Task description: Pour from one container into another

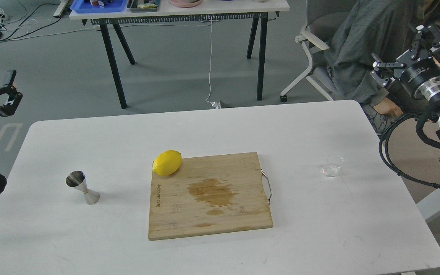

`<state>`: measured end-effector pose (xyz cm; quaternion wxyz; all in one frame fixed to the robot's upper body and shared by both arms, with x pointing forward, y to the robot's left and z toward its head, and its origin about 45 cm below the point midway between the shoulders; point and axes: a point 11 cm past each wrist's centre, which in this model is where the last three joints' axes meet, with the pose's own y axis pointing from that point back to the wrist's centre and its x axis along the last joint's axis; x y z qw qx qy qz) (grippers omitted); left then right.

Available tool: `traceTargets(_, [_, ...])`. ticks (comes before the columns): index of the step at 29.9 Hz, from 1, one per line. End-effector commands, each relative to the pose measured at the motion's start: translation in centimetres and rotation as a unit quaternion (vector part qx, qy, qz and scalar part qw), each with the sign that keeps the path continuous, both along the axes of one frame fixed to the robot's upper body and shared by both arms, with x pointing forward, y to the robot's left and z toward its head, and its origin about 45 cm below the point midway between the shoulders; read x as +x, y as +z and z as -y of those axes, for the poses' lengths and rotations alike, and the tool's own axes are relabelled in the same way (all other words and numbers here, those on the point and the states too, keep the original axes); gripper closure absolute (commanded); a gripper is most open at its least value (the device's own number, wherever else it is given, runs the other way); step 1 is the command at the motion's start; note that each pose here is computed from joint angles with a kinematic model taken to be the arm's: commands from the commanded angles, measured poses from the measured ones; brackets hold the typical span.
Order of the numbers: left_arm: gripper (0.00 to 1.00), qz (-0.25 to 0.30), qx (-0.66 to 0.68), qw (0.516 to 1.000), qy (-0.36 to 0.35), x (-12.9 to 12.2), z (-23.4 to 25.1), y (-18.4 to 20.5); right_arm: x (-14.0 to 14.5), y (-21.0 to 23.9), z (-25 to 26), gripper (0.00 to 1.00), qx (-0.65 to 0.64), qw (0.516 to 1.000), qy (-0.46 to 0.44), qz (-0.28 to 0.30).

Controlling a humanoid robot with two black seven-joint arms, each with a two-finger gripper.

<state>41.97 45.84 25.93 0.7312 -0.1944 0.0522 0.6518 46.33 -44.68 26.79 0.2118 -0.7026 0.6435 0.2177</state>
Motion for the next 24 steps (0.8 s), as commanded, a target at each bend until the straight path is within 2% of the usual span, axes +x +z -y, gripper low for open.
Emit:
traceTargets(1, [0.01,0.002,0.000,1.000,-0.003,0.2,0.3,0.2,0.1,-0.4,-0.4,0.01,0.005,1.000,0.001,-0.002])
traceTargets(11, [0.01,-0.006,0.019,1.000,0.006,0.2,-0.6,0.2,0.3,-0.1,-0.6,0.01,0.006,1.000,0.002,0.002])
traceTargets(16, [0.01,0.002,0.135,0.990,-0.037,1.7,0.8,2.8,0.2,0.1,-0.3,0.01,0.013,1.000,-0.003,0.009])
traceTargets(18, [0.01,0.001,0.217,0.975,-0.055,2.0,0.8,4.3,0.1,0.2,-0.1,0.01,0.018,1.000,-0.006,0.011])
traceTargets(21, [0.01,0.014,0.338,0.934,-0.111,2.5,3.4,6.3,0.0,0.4,0.0,0.01,0.024,1.000,-0.008,0.017])
traceTargets(24, [0.01,0.035,0.482,0.855,-0.190,1.6,7.3,6.9,0.0,0.4,0.0,0.01,0.025,0.999,-0.009,0.018])
